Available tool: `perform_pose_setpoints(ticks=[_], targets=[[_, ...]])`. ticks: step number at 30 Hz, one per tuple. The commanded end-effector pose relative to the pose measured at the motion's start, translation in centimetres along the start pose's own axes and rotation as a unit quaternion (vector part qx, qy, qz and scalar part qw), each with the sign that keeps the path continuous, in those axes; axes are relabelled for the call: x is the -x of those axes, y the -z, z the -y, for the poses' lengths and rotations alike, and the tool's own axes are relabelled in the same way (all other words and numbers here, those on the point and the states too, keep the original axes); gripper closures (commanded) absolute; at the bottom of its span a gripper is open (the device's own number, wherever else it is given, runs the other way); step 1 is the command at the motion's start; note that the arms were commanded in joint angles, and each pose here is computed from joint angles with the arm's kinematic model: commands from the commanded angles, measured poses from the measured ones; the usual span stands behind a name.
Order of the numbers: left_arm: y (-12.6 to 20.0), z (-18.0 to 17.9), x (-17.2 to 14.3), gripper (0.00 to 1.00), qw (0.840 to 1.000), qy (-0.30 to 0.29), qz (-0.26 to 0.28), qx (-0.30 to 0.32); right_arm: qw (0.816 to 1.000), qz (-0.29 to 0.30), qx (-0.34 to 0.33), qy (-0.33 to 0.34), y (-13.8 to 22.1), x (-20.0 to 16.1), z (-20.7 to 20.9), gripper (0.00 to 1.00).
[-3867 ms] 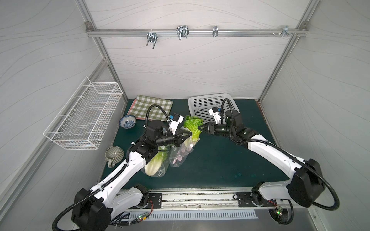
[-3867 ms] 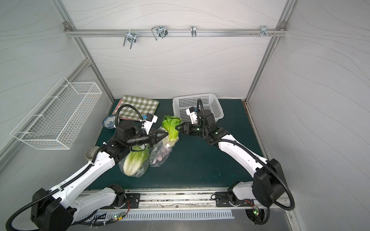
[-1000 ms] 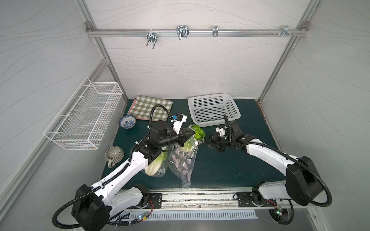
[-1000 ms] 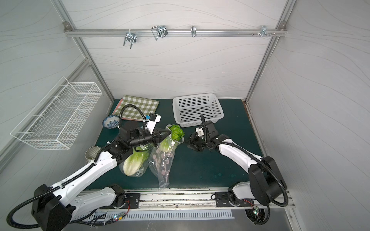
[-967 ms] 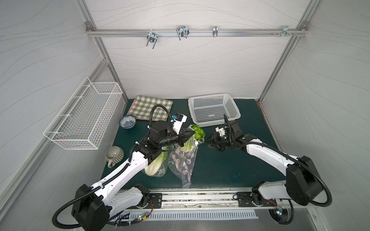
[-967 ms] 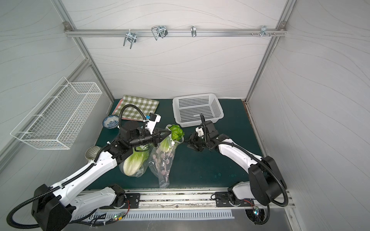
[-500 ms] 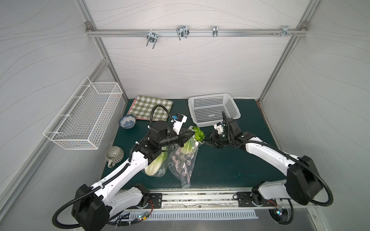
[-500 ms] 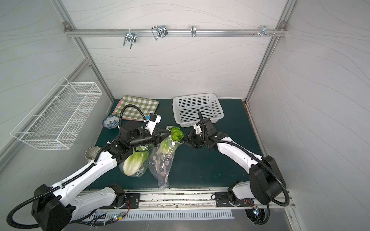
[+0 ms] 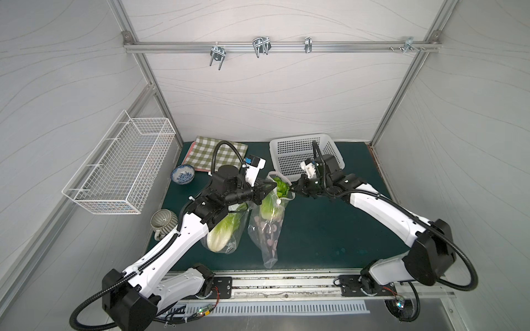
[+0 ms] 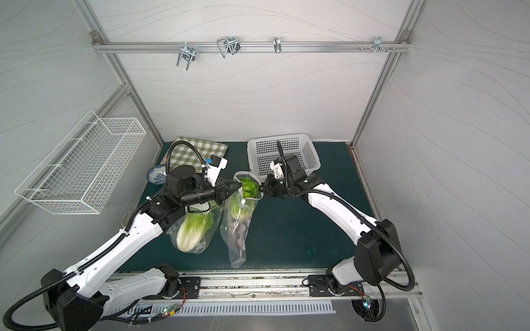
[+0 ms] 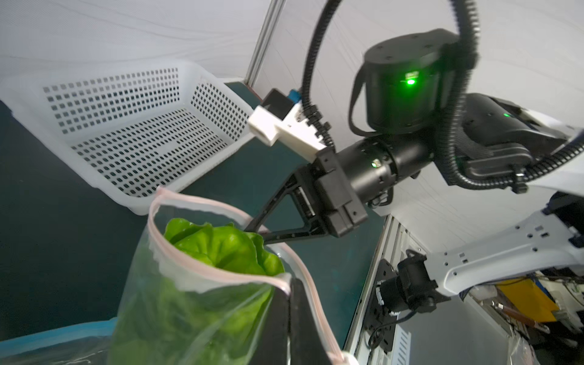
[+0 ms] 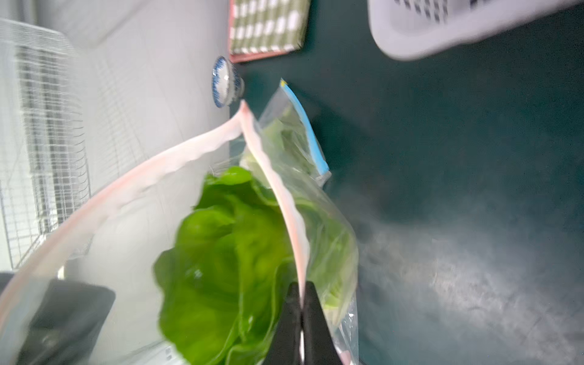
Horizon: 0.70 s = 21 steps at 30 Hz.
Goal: Put the chinese cabbages into a zipper bag and zip it
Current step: Adjust the zipper food storage bag at the center of the board.
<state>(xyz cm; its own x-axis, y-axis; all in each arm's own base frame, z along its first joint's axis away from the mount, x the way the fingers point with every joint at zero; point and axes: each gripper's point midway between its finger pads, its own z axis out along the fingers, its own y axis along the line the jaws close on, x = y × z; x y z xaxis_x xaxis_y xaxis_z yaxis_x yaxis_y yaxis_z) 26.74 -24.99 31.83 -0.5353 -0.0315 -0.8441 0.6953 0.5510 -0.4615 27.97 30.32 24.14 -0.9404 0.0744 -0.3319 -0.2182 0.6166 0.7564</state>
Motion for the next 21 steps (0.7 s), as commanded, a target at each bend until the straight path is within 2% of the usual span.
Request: perform_pose_setpoints(ticks=[1, 3, 5, 7, 9, 11, 12, 14, 16, 21], targets=[[1.4, 1.7, 3.5, 1.0, 0.999, 0.03, 0.022, -0.008, 0.999, -0.021, -0.009, 0.049, 2.8, 0.0, -0.7, 1.0], [1.4, 3.9, 4.4, 0.99, 0.998, 0.042, 0.027, -0.04, 0.996, -0.001, 0.04, 0.083, 4.4, 0.7, -4.6, 1.0], [1.0, 5.4, 4.4, 0.99, 0.997, 0.043, 0.03, -0.059, 0.989, 0.023, 0.026, 0.142, 4.7, 1.2, -5.9, 1.0], [0.4, 6.5, 4.1, 1.0, 0.996, 0.041, 0.024, -0.072, 0.991, 0.008, -0.002, 0.135, 4.3, 1.8, -5.1, 1.0], [0.4, 7.3, 4.1, 1.0, 0.997, 0.039, 0.015, -0.07, 0.991, 0.003, 0.065, 0.114, 5.2, 2.6, -7.4, 1.0], [0.5, 6.4, 3.8, 0.99, 0.998, 0.045, 0.01, -0.041, 0.989, 0.046, 0.069, 0.121, 6.0, 3.6, -7.7, 1.0], [0.1, 5.5, 3.4, 0.99, 0.998, 0.047, 0.009, -0.027, 0.988, 0.065, 0.046, 0.13, 5.7, 4.2, -6.5, 1.0], [-1.0, 4.6, 2.3, 0.99, 0.998, 0.062, -0.005, -0.02, 0.992, 0.042, 0.035, 0.112, 4.7, 4.7, -4.6, 1.0], [-2.1, 4.7, 1.4, 0.99, 0.996, 0.076, -0.018, -0.04, 0.994, 0.013, 0.066, 0.087, 3.9, 4.9, -4.4, 1.0], [-2.4, 2.6, 1.5, 0.99, 0.996, 0.088, -0.006, -0.02, 0.993, 0.017, 0.077, 0.089, 3.7, 5.1, -5.1, 1.0]])
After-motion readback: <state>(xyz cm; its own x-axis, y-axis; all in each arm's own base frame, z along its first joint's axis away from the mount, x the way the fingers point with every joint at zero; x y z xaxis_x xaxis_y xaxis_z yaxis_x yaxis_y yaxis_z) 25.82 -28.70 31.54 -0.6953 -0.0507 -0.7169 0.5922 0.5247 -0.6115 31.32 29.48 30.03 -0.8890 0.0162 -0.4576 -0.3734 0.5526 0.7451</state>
